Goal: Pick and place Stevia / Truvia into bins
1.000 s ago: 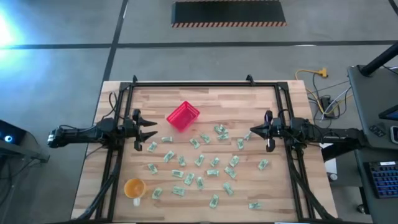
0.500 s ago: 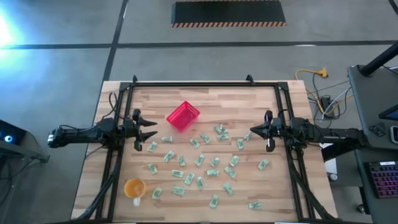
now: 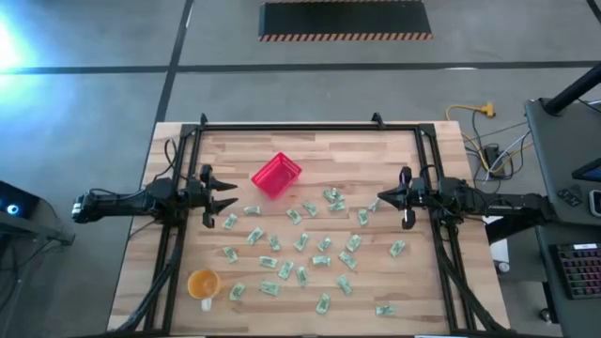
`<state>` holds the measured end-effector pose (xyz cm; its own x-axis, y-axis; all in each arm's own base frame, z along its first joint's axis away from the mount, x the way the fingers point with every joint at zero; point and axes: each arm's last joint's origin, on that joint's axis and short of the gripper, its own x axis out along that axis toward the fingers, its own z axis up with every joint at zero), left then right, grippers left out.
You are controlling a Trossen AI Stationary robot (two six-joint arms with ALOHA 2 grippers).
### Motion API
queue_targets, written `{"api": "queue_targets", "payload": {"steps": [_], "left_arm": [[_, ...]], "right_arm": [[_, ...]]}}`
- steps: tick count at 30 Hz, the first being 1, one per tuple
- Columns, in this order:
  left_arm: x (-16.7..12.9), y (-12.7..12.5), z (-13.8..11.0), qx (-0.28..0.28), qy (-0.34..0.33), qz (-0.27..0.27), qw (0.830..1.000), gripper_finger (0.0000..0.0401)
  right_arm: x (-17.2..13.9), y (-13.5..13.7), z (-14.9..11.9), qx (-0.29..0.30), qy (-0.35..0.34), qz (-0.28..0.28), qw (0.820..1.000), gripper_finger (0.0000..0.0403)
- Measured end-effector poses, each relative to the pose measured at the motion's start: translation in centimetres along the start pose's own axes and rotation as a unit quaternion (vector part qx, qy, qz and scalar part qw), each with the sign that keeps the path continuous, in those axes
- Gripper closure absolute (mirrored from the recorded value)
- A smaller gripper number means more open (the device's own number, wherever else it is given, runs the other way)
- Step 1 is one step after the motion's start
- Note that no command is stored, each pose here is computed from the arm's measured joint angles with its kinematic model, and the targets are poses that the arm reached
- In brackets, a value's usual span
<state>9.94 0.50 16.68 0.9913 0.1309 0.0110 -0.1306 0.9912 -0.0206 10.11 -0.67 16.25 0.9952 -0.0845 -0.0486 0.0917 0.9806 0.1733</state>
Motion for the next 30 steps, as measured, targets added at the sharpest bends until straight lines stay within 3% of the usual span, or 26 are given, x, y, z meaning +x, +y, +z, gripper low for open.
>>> {"api": "queue_targets", "payload": {"steps": [30], "left_arm": [[0.00,0.00,0.01,0.000,0.000,0.000,1.000,0.0230]], "right_arm": [[0.00,0.04,0.22,0.004,-0.012,0.002,1.000,0.0394]]}}
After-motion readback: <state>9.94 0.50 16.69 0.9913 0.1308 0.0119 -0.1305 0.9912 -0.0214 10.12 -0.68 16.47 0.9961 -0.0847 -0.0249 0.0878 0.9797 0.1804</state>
